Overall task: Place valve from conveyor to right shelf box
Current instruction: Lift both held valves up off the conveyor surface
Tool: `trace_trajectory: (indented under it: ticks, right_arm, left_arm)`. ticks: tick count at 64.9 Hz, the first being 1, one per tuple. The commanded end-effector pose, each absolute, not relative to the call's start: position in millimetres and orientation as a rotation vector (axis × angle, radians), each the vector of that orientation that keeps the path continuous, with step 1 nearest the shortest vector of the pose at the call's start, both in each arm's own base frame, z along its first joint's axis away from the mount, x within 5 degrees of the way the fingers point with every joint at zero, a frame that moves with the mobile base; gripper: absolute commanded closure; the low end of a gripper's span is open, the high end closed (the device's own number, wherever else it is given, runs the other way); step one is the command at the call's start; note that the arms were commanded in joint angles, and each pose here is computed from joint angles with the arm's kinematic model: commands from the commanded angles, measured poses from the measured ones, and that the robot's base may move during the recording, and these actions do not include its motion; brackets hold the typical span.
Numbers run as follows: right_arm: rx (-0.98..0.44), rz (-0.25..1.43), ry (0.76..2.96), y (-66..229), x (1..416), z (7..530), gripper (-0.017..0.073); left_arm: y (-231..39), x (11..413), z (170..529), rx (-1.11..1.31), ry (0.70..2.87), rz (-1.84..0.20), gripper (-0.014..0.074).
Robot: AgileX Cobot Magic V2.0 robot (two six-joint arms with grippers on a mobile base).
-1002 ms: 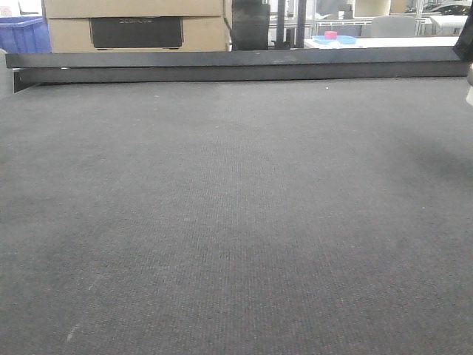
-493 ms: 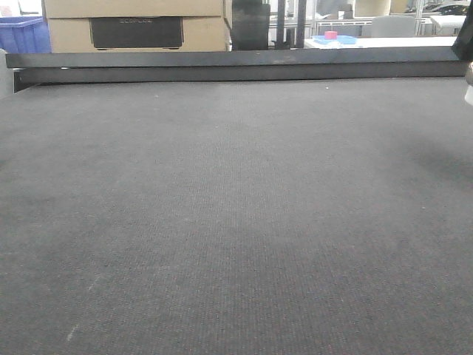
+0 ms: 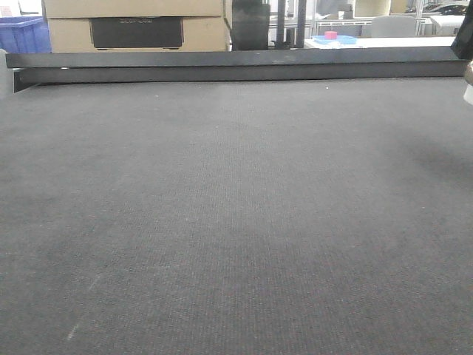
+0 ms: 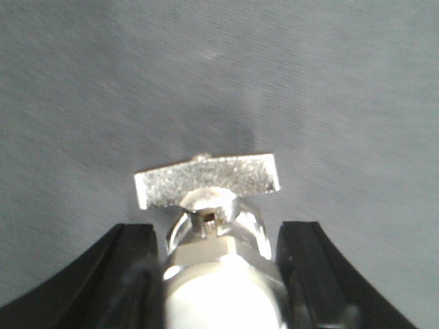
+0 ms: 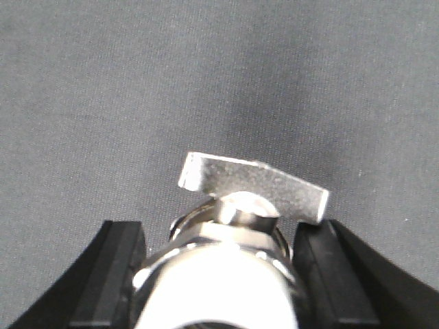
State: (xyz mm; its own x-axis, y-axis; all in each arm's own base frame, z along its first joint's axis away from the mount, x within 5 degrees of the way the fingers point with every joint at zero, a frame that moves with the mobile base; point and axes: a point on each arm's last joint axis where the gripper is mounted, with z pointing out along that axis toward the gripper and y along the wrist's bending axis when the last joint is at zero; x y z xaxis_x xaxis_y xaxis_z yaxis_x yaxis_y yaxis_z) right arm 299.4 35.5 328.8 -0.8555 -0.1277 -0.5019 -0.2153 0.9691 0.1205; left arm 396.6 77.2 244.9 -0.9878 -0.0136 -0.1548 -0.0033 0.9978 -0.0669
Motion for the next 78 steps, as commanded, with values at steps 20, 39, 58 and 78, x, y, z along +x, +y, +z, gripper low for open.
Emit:
trace_trajectory:
  ticks: [20, 39, 58, 78]
  right_arm:
    - [-0.238, 0.189, 2.367, 32.7, 285.5, 385.6, 0.0712]
    - [-0.234, 0.170, 2.157, 30.2, 248.6, 440.3, 0.0712]
    - [-0.230, 0.159, 2.023, 26.3, 189.6, 461.3, 0.0712]
    - [-0.220, 0.149, 1.924, 22.6, 139.2, 456.8, 0.0712]
  left_arm:
    - [23.6, 350.3, 360.3, 0.004, 2.697, -0.133, 0.0705]
    - [-2.1, 274.5, 452.0, 0.095, 2.374, -0.114, 0.0705]
    - [-2.9, 190.5, 505.6, 0.100, 2.126, -0.053, 0.0705]
    - [-1.5, 141.3, 492.5, 0.065, 1.998, -0.015, 0.0705]
